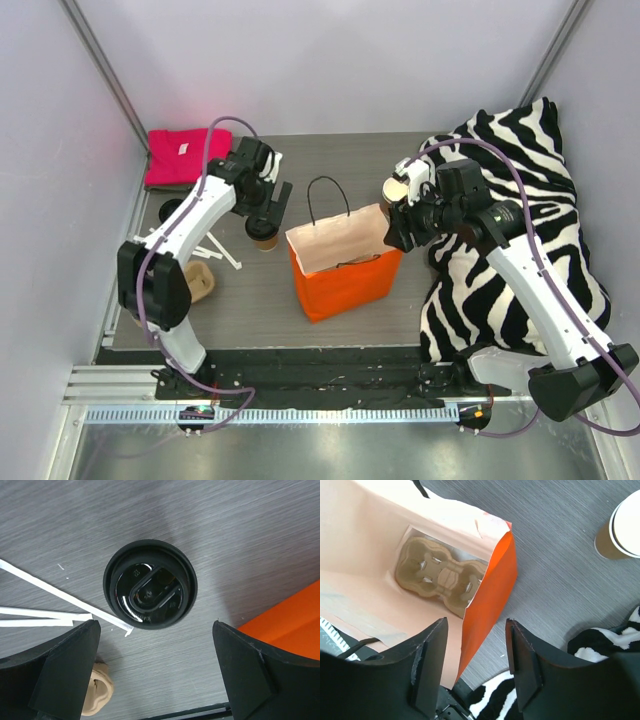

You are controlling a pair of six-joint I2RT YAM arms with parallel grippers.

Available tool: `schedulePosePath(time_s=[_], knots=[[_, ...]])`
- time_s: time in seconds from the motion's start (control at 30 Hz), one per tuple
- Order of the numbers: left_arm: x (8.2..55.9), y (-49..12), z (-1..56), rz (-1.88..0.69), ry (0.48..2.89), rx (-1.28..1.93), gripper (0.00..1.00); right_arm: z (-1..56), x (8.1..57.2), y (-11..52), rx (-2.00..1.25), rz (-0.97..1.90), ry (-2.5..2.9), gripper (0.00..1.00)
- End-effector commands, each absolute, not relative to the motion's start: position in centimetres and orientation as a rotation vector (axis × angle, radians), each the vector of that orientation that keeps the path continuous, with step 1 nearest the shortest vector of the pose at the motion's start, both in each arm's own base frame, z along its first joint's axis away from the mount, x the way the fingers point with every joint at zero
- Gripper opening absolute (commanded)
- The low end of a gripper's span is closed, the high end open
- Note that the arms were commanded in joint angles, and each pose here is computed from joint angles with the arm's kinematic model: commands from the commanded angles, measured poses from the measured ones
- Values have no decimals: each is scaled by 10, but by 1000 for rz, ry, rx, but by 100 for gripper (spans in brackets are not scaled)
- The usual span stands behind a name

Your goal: Pack the takeout coffee

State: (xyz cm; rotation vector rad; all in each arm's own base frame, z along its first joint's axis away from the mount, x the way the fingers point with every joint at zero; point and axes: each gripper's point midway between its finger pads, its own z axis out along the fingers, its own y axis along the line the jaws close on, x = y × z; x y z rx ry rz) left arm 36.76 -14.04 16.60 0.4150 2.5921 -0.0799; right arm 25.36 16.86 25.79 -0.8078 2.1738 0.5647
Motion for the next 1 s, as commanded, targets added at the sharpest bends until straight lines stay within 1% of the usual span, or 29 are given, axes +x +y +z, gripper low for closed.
schedulePosePath(time_s=[0.0,0.13,0.17,0.27,0.6,0.97], knots=[[388,-137,172,-26,2541,399,100,277,258,172,-802,574,2116,59],[395,-134,162,17,2558,387,100,277,258,173,-807,582,2116,63],[394,-135,160,14,2562,400,100,277,258,173,-809,581,2116,66],[391,-141,152,-27,2580,436,100,278,259,174,-814,581,2116,68],[394,-143,137,-32,2583,494,99,278,260,175,-825,591,2115,70],[393,-141,116,-16,2615,527,94,278,258,177,-834,604,2116,70]])
